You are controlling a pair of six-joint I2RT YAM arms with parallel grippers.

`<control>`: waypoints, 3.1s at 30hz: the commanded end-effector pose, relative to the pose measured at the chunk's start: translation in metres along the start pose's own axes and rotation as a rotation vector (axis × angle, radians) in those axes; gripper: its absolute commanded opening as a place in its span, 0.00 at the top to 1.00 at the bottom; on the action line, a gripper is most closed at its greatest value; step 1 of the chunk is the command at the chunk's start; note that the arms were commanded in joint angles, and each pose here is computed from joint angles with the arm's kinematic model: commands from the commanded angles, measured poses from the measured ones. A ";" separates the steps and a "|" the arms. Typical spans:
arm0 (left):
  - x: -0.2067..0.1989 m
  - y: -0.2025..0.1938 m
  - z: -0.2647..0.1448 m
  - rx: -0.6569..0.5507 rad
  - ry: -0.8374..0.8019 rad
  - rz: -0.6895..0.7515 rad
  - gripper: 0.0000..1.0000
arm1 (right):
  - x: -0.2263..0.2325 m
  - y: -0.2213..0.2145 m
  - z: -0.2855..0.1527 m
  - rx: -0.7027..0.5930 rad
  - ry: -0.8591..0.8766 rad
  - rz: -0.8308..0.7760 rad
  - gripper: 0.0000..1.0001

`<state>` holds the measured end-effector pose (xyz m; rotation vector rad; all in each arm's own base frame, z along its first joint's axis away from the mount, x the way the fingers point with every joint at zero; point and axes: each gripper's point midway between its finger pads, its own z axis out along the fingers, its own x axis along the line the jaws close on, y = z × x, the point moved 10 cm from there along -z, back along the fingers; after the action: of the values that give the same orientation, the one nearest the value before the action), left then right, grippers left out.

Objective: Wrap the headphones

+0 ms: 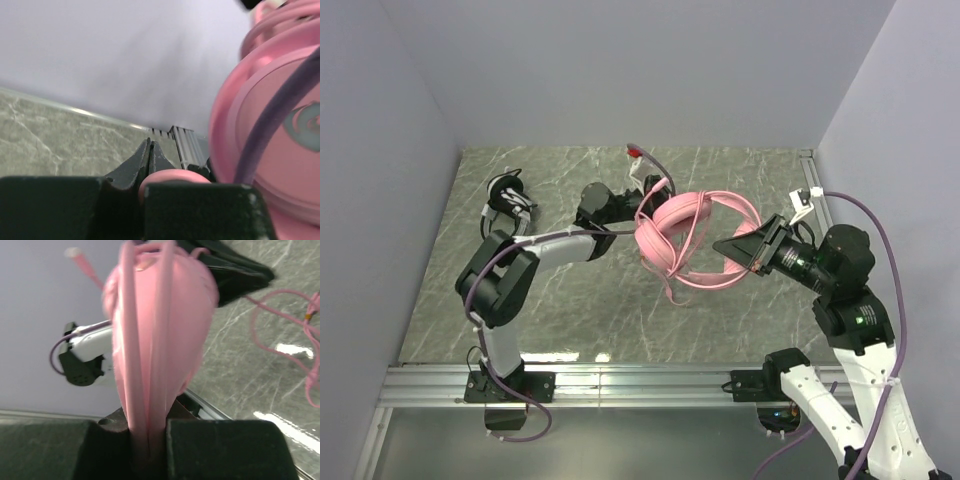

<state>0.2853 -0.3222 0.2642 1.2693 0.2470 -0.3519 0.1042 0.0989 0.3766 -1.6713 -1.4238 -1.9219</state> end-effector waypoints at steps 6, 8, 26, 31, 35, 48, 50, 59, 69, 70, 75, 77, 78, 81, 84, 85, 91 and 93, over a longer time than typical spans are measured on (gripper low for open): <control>-0.063 0.040 0.017 -0.010 -0.062 0.104 0.98 | -0.028 0.011 0.022 -0.050 -0.127 -0.062 1.00; -0.071 0.038 0.021 -0.006 -0.045 0.125 0.98 | -0.040 0.011 0.027 -0.044 -0.178 -0.073 1.00; -0.063 0.008 0.018 0.046 0.007 0.045 1.00 | -0.091 0.006 0.052 -0.019 -0.376 -0.119 0.84; -0.061 0.005 0.019 0.058 0.014 0.042 1.00 | -0.101 0.003 0.060 -0.001 -0.428 -0.118 0.99; -0.058 0.004 0.017 0.069 0.035 0.056 0.99 | -0.105 0.001 0.066 0.035 -0.406 -0.110 1.00; -0.027 0.027 -0.003 0.240 0.052 0.206 0.94 | -0.071 -0.017 0.057 0.146 -0.291 -0.348 1.00; -0.026 0.031 -0.007 0.255 0.126 0.227 0.95 | -0.068 -0.026 0.060 0.184 -0.290 -0.382 1.00; -0.033 0.054 -0.018 0.239 0.233 0.503 0.93 | -0.064 -0.046 0.060 0.270 -0.247 -0.455 1.00; -0.023 0.074 -0.018 0.254 0.414 0.556 0.89 | -0.066 -0.051 0.053 0.320 -0.336 -0.480 1.00; -0.025 0.079 -0.018 0.268 0.428 0.561 0.87 | -0.067 -0.054 0.053 0.334 -0.337 -0.485 1.00; -0.027 0.096 -0.018 0.295 0.467 0.646 0.85 | -0.068 -0.064 0.055 0.402 -0.315 -0.518 1.00; -0.031 0.105 -0.017 0.294 0.468 0.682 0.84 | -0.065 -0.069 0.055 0.423 -0.292 -0.534 1.00; -0.031 0.107 -0.018 0.297 0.475 0.702 0.84 | -0.065 -0.069 0.055 0.423 -0.295 -0.539 1.00; -0.035 0.120 -0.018 0.307 0.502 0.738 0.83 | -0.068 -0.071 0.055 0.432 -0.342 -0.539 1.00; -0.041 0.132 -0.018 0.333 0.532 0.752 0.89 | -0.072 -0.073 0.057 0.430 -0.378 -0.524 1.00; -0.041 0.134 -0.020 0.345 0.563 0.749 0.90 | -0.073 -0.072 0.058 0.420 -0.393 -0.522 1.00; -0.044 0.142 -0.028 0.424 0.704 0.721 1.00 | -0.077 -0.069 0.060 0.405 -0.498 -0.511 1.00; -0.044 0.142 -0.031 0.445 0.774 0.723 1.00 | -0.078 -0.068 0.059 0.415 -0.524 -0.511 1.00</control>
<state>0.2969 -0.2661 0.3498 1.8950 0.3017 0.5197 0.1262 0.1489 0.2631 -1.7572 -2.4427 -1.3477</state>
